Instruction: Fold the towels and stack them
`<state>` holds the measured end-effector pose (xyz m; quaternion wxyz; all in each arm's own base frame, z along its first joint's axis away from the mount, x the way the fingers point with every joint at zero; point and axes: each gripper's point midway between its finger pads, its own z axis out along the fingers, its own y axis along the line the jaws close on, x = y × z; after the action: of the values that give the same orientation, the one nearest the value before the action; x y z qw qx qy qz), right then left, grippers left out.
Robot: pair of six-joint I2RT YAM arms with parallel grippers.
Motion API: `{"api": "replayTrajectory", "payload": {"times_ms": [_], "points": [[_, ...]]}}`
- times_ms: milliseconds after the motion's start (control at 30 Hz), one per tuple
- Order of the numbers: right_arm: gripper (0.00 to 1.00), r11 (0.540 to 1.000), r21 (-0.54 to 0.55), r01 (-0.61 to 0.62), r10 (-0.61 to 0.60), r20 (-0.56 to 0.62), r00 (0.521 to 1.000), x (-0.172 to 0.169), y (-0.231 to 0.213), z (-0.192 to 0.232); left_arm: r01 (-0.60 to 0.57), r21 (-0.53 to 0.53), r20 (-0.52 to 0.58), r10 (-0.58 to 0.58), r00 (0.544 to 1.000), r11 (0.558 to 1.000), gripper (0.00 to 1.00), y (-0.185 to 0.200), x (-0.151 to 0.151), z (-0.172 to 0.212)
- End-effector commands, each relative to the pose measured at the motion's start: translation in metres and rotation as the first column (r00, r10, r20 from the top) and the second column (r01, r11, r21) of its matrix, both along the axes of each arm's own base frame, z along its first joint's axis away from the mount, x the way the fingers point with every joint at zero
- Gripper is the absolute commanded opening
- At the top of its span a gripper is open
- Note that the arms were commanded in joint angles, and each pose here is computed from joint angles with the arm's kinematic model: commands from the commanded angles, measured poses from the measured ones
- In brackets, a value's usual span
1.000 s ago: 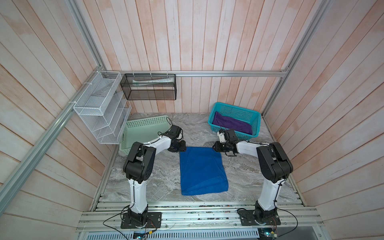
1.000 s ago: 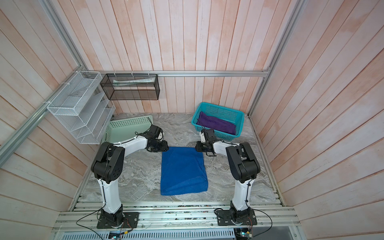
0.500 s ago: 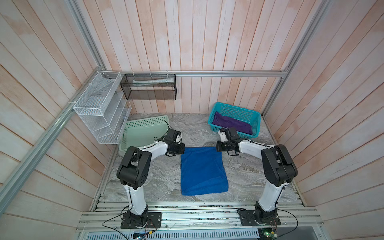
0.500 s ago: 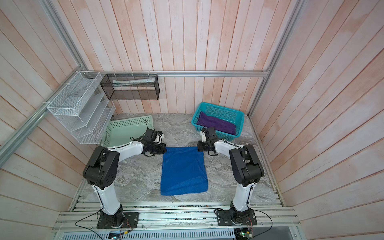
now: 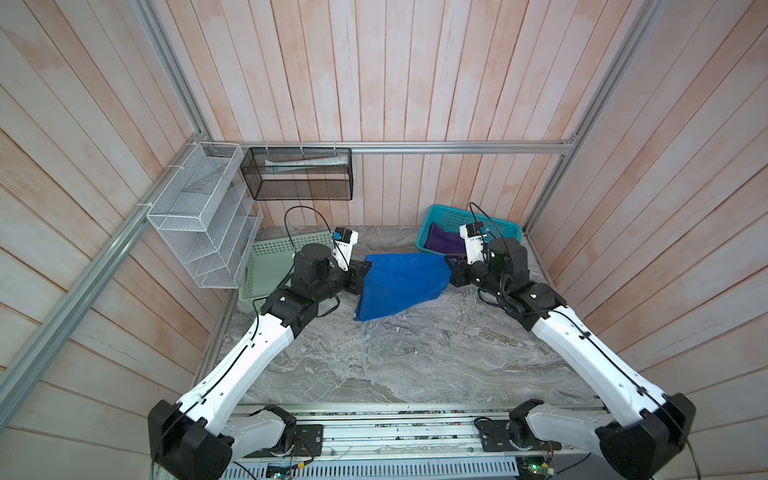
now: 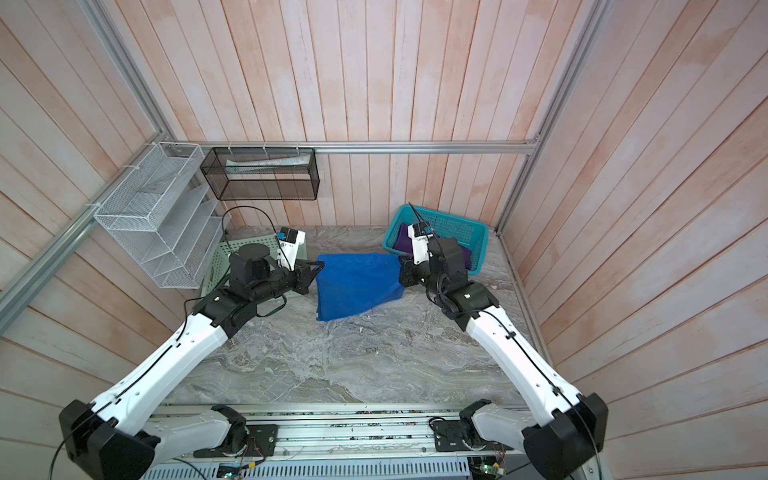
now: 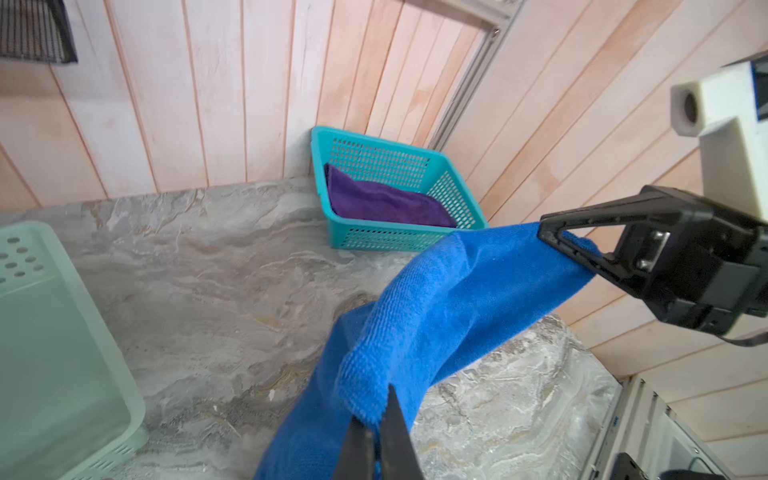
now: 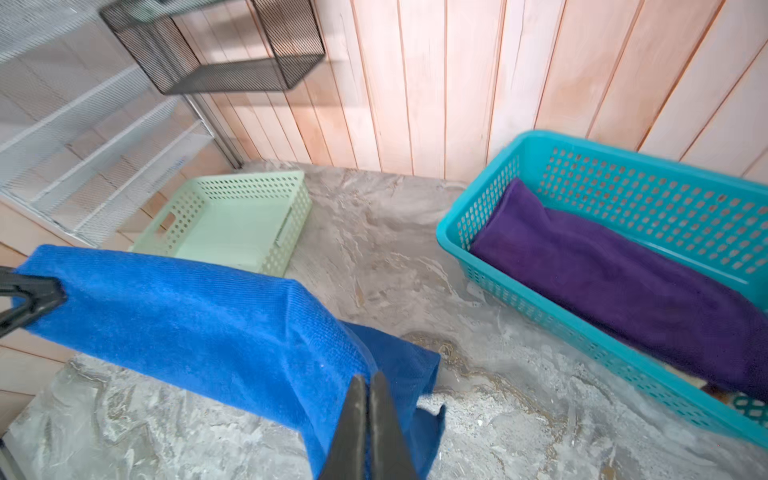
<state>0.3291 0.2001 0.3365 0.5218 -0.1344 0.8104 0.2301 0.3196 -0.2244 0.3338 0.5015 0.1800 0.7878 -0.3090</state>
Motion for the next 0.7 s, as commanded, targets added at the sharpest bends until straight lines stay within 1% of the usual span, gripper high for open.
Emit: {"api": "replayTrajectory", "payload": {"times_ms": [0, 133, 233, 367, 433, 500, 600, 667], "points": [[0.00, 0.998, -0.031, 0.057, -0.056, 0.033, 0.998, -0.021, -0.013, 0.028, -0.026, -0.011, 0.074, 0.027, 0.997, 1.000, 0.00, 0.012, -0.020, 0.036], [0.00, 0.998, -0.014, 0.061, -0.060, 0.065, 0.996, -0.050, -0.015, 0.059, -0.009, -0.044, 0.114, 0.014, 0.993, 0.999, 0.00, 0.017, -0.050, 0.066], [0.00, 0.998, 0.022, 0.062, -0.063, 0.063, 0.996, -0.071, -0.016, 0.076, 0.020, -0.061, 0.107, -0.013, 0.994, 0.998, 0.00, 0.017, -0.069, 0.076], [0.00, 0.994, 0.067, 0.088, -0.088, 0.009, 0.996, -0.087, -0.023, 0.075, 0.046, -0.090, 0.068, -0.040, 0.997, 0.995, 0.00, 0.019, -0.085, 0.076], [0.00, 0.989, 0.075, 0.130, -0.127, -0.040, 0.991, -0.089, -0.030, 0.063, 0.041, -0.100, 0.028, -0.039, 0.999, 0.994, 0.00, 0.020, -0.088, 0.068], [0.00, 0.984, 0.055, 0.170, -0.165, -0.088, 0.982, -0.087, -0.033, 0.045, 0.030, -0.089, -0.024, -0.032, 0.999, 0.996, 0.00, 0.018, -0.085, 0.052], [0.00, 0.975, -0.013, 0.220, -0.220, -0.145, 0.965, -0.073, -0.036, 0.010, -0.013, -0.039, -0.139, 0.007, 0.990, 0.999, 0.00, 0.016, -0.068, 0.011], [0.00, 0.973, -0.041, 0.229, -0.232, -0.194, 0.953, -0.053, -0.039, -0.018, -0.037, -0.015, -0.227, 0.033, 0.973, 0.999, 0.00, 0.018, -0.049, -0.021]]}}
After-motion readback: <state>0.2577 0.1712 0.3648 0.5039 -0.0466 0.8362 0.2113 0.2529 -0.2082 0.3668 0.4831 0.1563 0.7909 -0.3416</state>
